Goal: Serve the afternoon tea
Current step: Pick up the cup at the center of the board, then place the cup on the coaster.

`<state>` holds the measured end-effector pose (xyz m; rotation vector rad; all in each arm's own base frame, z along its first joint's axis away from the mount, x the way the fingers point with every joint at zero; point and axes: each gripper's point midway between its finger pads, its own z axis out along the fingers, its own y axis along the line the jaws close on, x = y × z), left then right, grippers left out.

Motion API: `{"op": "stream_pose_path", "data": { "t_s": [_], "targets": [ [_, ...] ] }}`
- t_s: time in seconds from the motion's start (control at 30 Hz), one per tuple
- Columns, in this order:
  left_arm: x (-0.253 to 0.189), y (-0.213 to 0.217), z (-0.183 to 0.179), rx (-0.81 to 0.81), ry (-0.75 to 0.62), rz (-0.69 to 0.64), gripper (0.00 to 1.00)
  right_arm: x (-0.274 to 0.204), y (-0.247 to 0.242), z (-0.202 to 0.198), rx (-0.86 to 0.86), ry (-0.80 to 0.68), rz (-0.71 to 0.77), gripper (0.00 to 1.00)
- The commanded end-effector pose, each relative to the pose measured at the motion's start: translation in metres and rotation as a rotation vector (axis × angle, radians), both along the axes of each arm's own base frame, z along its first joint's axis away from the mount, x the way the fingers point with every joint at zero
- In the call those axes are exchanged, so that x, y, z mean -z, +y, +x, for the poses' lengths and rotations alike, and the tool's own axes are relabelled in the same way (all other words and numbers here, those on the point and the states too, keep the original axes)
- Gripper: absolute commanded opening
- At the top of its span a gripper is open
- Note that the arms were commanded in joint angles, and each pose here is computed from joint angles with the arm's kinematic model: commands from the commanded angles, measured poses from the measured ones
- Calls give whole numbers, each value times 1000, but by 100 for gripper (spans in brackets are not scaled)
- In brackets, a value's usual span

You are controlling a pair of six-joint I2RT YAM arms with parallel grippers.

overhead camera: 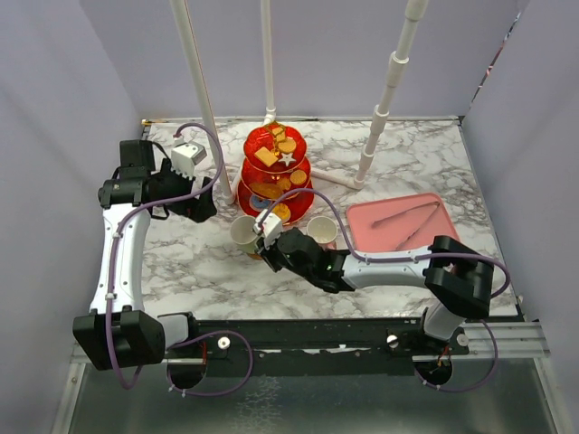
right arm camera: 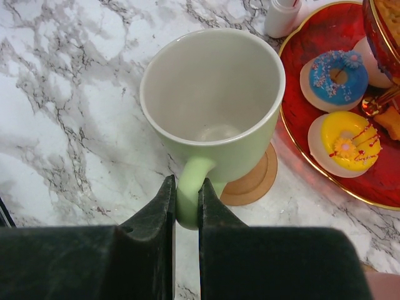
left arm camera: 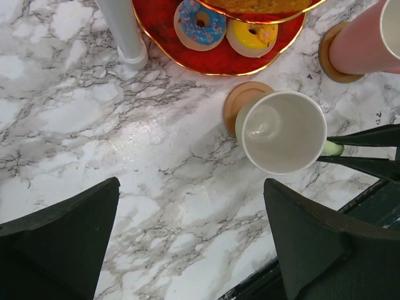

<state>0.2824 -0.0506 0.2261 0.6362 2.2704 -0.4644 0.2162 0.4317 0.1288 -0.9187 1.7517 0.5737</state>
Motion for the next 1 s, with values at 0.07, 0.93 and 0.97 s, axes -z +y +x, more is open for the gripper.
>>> {"op": "stream_pose_path", "data": {
  "t_s": [0.07, 0.93, 0.97],
  "targets": [
    [-12, 17, 19, -62, -60, 30, 99, -32, -5, 16, 108, -35, 193, 1],
    [40, 72, 59, -276, -27, 20, 99, 10, 1, 7, 54, 58, 206, 9],
    [43, 73, 59, -279, -22, 18, 99, 10, 1, 8, 56, 58, 206, 10]
  ]
}}
